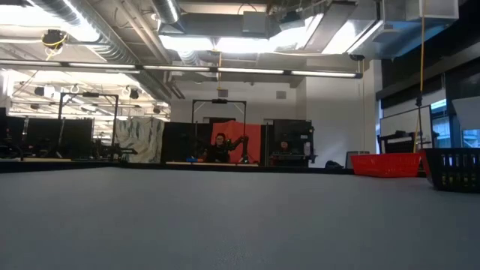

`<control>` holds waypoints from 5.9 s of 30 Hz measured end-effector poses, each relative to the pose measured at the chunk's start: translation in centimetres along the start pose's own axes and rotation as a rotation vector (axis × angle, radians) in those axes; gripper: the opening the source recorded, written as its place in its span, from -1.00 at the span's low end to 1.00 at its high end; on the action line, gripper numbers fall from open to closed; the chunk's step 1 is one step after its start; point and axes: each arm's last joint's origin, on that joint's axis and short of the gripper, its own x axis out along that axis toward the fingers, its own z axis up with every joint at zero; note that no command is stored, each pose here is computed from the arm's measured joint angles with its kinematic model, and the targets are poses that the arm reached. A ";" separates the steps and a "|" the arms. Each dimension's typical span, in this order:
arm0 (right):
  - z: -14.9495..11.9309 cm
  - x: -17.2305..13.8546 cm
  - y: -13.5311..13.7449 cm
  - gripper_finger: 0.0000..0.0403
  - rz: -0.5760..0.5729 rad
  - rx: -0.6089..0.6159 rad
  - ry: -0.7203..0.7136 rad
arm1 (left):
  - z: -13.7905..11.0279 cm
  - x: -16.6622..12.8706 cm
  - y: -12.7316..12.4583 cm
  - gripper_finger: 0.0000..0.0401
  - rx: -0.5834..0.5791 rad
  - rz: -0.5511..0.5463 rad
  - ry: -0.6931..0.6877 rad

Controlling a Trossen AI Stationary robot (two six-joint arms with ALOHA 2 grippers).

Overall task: Sort crayons
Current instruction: Put the orange crayon into the red basket

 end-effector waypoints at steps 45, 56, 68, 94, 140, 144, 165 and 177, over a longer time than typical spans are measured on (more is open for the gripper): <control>19.7 -1.0 -23.6 -0.84 -0.589 0.347 -0.191 | -0.5 0.0 -0.2 -0.30 -0.068 -0.011 0.038; 22.8 0.9 -34.9 -0.84 -0.628 0.613 -0.296 | -0.5 0.0 -0.2 -0.30 -0.110 -0.011 0.042; 22.8 4.8 -40.5 -0.84 -0.631 0.717 -0.291 | -0.5 0.0 -0.2 -0.30 -0.140 -0.011 0.042; 23.4 1.2 -35.4 -0.24 -0.647 0.517 -0.451 | -0.6 0.0 -0.3 -0.30 -0.165 -0.046 0.044; 22.6 3.5 -7.8 -0.24 0.031 -0.477 -1.193 | -6.7 -6.1 -8.8 -0.36 -0.481 -0.670 1.243; 22.6 3.7 -7.9 -0.24 0.034 -0.465 -1.181 | -6.9 -5.9 -9.8 -0.39 -0.472 -0.711 1.216; 22.6 3.7 -7.9 -0.24 0.033 -0.465 -1.177 | -8.6 -5.5 -10.9 -0.58 -0.345 -0.701 1.264; 22.6 4.0 -7.9 -0.24 0.025 -0.471 -1.163 | -8.8 -4.8 -10.5 -0.96 -0.286 -0.753 1.251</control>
